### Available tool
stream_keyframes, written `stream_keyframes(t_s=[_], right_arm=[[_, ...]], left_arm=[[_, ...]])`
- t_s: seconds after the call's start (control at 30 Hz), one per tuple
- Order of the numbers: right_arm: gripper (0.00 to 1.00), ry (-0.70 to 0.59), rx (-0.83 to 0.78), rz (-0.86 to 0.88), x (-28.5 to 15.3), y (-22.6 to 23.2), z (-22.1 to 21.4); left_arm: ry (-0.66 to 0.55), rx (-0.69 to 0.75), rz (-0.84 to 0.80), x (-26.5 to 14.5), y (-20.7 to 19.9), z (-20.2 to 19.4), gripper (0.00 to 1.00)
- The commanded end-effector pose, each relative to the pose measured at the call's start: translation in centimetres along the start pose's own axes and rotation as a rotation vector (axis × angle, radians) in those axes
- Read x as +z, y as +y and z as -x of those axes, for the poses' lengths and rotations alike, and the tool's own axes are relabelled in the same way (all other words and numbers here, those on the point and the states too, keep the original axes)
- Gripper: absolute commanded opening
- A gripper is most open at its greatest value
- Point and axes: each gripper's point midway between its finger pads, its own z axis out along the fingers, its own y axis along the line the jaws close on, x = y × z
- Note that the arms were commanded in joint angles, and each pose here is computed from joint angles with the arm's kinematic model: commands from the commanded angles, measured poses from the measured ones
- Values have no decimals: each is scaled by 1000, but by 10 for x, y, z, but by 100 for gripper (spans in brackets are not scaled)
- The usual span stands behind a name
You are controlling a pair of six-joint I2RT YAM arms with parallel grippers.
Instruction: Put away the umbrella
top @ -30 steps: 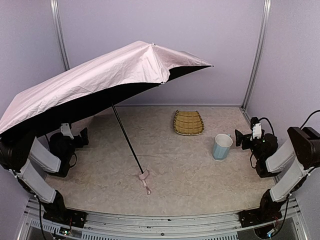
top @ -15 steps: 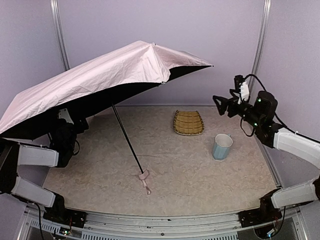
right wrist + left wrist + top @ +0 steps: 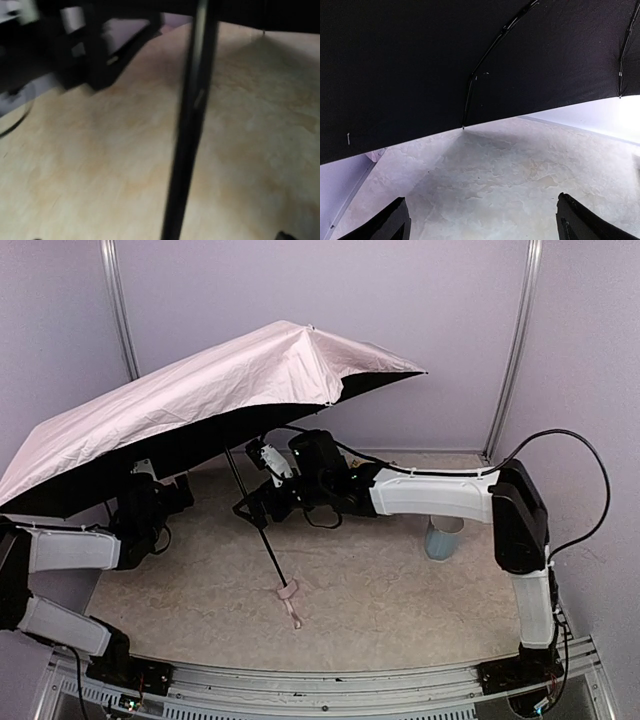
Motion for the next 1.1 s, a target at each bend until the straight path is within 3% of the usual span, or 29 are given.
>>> stream_keyframes(t_s=[0.0, 0.1, 0.23, 0.37, 0.6, 0.7, 0.83, 0.97, 1.07], right_arm=[[95, 96, 93, 4, 31, -4, -7], [76, 86, 117, 46, 44, 3, -12], [42, 47, 164, 66, 48, 6, -9], [15, -10, 179, 89, 40, 12, 15], [1, -251, 195, 247, -26, 39, 108], [0, -390, 174, 292, -62, 51, 145], [0, -521, 147, 331, -101, 63, 175], [0, -616, 148, 379, -133, 74, 194], [0, -648, 201, 417, -142, 77, 190]], left_arm=[[13, -70, -48, -7, -9, 4, 99], [12, -93, -94, -11, -17, 6, 99], [23, -107, -151, -16, -29, 6, 99], [25, -106, -220, -26, -45, 11, 98], [-32, -105, -438, -68, -82, 47, 91], [-71, -117, -555, -89, -99, 66, 85], [-22, -76, -756, -112, -137, 72, 83], [-5, -61, -1129, -173, -189, 76, 90], [-18, -116, -1273, -204, -209, 74, 97]])
